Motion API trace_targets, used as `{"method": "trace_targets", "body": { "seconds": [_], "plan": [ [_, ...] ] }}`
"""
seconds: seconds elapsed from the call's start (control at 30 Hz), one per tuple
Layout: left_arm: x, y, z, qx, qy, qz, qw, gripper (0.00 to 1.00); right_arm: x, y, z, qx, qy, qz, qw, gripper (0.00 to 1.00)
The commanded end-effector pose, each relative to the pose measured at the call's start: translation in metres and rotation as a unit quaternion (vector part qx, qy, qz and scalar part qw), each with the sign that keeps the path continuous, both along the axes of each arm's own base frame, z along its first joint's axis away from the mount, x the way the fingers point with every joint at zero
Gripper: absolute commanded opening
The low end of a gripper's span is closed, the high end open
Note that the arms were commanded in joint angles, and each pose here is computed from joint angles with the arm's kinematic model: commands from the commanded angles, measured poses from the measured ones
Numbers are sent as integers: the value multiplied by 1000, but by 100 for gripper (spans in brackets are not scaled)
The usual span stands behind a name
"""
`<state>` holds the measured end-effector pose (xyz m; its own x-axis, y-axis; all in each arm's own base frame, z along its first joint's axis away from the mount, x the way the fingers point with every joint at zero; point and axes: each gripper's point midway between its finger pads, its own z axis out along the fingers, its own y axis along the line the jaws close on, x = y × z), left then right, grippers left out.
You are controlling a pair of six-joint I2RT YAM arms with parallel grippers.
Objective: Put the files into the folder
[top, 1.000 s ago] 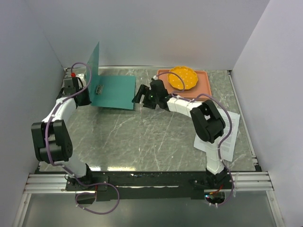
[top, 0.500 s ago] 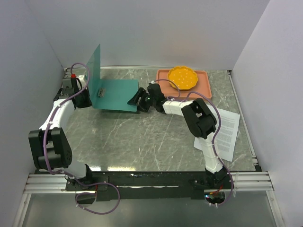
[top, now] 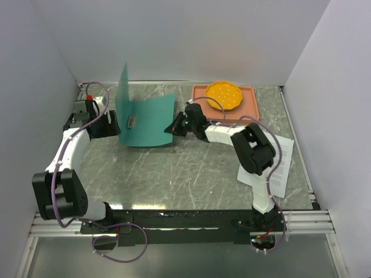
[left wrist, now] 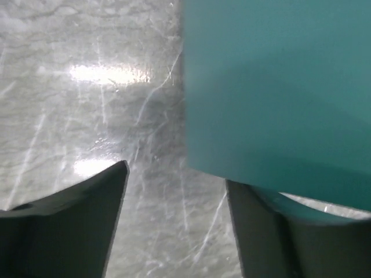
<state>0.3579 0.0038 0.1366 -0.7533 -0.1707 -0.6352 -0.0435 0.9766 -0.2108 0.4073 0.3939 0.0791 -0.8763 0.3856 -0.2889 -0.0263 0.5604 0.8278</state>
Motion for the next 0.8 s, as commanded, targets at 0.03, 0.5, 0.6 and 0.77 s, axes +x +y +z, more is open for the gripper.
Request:
{"method": "trace_targets", "body": {
  "seconds": [0.03, 0.5, 0.6, 0.77],
  "plan": [
    [-6, 4, 49, 15, -63, 7, 998, 95, -34, -40, 48, -97, -91, 45, 990, 0],
    [-22, 15, 92, 28, -117, 18, 993, 99, -120, -115, 83, -224, -155, 99, 957, 0],
    [-21, -2, 105, -3, -129, -20, 991, 99, -137, -125, 78, -239, -152, 88, 955, 0],
    [-23, -24, 109, -29, -122, -77, 989, 96, -167, -152, 59, -258, -145, 59, 953, 0]
  ]
}}
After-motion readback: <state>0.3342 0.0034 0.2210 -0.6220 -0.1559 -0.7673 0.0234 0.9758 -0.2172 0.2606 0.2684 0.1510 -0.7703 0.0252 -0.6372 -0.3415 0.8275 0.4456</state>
